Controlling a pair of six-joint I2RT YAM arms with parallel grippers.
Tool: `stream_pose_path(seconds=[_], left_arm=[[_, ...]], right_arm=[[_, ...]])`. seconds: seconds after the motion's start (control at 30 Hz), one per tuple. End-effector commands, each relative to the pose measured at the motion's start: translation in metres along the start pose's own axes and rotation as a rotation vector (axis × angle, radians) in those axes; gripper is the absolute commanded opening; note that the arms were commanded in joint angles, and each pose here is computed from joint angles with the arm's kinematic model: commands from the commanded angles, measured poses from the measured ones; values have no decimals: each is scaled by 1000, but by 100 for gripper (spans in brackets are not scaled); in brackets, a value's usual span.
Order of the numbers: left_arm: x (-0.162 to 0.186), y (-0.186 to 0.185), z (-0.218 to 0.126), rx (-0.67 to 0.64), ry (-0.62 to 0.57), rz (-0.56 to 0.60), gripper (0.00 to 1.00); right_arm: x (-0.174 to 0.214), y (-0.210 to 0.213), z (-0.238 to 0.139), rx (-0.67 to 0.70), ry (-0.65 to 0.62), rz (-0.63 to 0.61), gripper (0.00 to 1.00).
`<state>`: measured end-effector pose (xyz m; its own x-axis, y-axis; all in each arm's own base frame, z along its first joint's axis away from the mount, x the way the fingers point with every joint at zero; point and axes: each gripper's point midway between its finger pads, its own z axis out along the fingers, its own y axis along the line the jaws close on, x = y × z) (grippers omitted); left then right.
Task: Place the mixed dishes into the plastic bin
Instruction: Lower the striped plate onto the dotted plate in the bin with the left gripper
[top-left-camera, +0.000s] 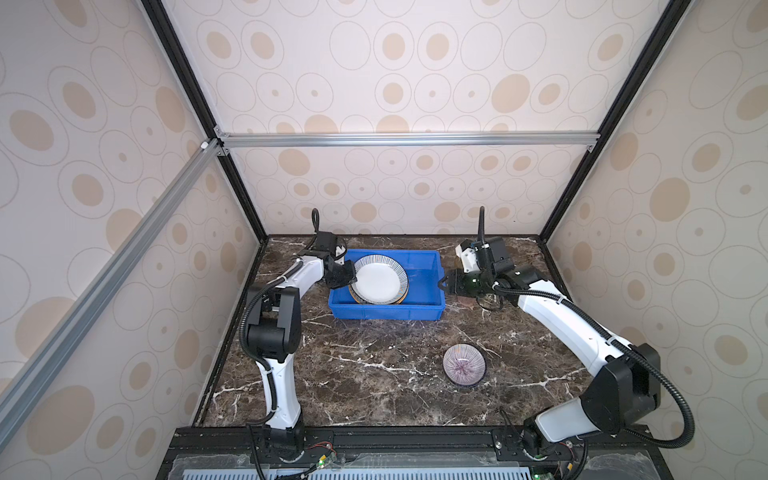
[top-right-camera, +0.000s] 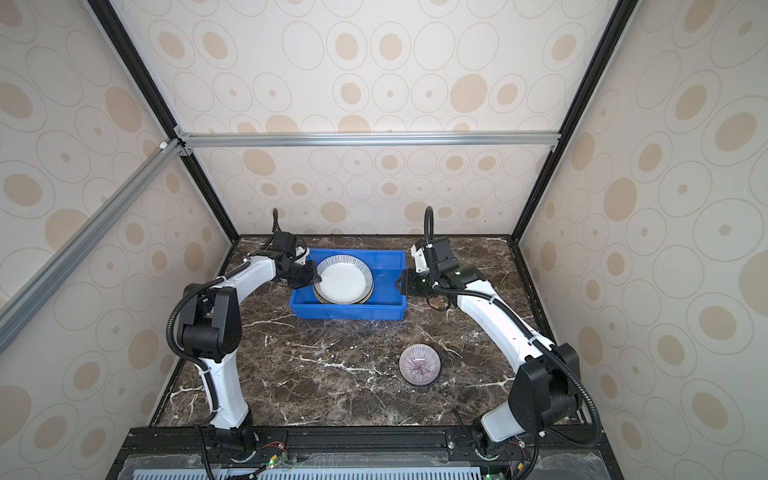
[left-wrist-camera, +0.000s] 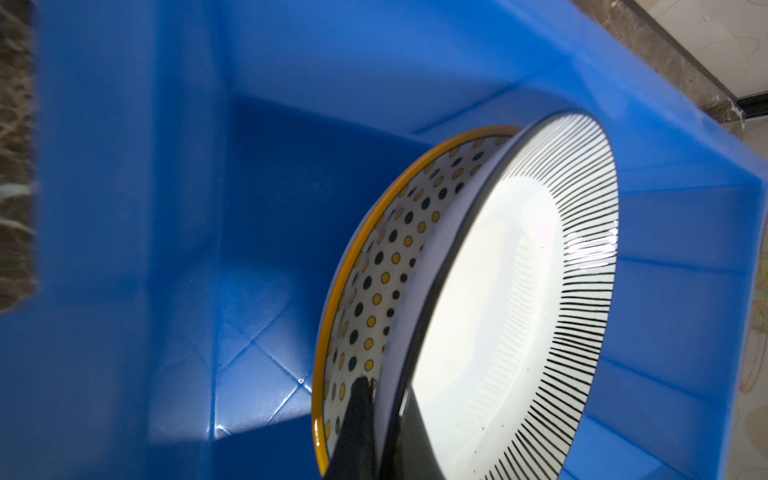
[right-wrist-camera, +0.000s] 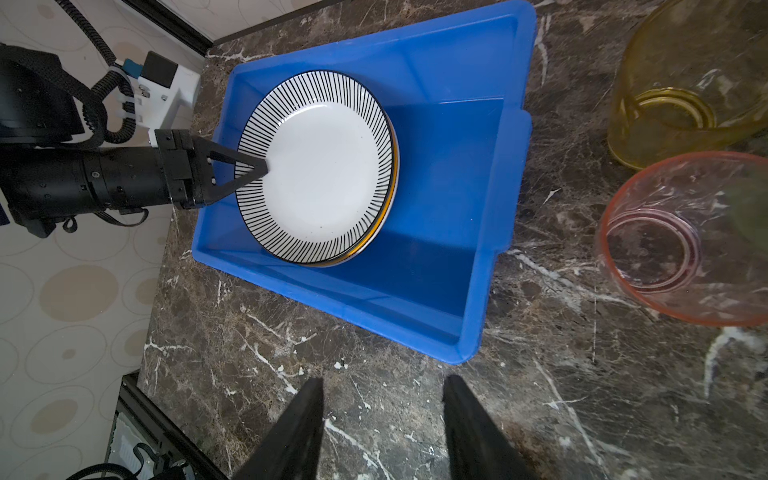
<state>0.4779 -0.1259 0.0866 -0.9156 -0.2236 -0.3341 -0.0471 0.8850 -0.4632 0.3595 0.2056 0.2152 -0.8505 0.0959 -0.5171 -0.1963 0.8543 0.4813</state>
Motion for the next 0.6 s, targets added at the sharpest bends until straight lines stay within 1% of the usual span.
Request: stream_pose_path(seconds=[0.0, 0.57], left_arm=[[7, 10, 5, -26, 31, 17, 8], [12, 21, 15, -68, 62, -5, 13]], right_arm=[[1, 1, -2, -10, -2, 9, 50], [1, 2, -2, -17, -2, 11, 50]])
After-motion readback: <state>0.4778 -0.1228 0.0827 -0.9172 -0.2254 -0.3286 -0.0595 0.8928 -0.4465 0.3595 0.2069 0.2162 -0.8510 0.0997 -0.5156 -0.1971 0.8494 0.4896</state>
